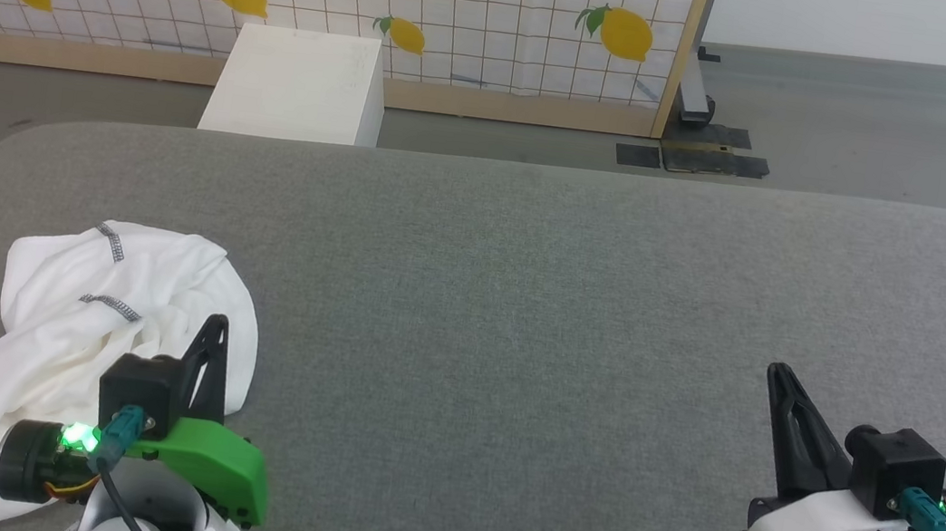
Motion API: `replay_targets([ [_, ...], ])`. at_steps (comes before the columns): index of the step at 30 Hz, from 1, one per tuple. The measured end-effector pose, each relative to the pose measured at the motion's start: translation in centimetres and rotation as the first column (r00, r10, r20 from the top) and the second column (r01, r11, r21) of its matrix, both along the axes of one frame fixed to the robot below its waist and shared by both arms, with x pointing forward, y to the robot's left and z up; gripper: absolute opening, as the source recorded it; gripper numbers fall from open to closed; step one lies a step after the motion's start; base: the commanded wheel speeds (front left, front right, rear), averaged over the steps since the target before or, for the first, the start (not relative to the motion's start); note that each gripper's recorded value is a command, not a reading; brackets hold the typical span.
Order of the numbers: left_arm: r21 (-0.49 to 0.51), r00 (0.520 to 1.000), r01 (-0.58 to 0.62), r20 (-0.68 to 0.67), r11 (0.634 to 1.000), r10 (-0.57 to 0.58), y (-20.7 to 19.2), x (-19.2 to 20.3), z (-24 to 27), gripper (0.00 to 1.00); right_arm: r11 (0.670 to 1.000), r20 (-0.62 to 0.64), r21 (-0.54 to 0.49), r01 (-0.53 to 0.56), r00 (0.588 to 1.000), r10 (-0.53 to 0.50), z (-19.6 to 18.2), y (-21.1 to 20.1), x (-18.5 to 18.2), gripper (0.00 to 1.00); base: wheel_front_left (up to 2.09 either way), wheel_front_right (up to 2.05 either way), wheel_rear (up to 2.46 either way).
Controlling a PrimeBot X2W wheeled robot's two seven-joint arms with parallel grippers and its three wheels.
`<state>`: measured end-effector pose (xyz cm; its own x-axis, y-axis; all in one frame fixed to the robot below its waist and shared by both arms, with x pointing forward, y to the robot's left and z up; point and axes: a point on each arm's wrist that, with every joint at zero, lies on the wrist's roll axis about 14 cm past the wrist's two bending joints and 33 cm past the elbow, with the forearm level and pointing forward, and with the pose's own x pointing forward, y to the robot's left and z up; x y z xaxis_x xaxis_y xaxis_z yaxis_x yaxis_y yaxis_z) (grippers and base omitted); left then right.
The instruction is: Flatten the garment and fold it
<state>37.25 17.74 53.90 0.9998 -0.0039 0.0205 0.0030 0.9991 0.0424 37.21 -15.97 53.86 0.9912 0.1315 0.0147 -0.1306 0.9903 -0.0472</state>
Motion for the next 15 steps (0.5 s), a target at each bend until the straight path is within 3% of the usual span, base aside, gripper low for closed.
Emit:
replay_targets([
  [15, 0.000, 1.000, 0.000, 0.000, 1.000, 0.000, 0.00, 0.00, 0.00, 0.00, 1.000, 0.000, 0.000, 0.000, 1.000, 0.000, 0.00, 0.00, 0.00, 0.00, 0.00, 0.00, 0.00],
])
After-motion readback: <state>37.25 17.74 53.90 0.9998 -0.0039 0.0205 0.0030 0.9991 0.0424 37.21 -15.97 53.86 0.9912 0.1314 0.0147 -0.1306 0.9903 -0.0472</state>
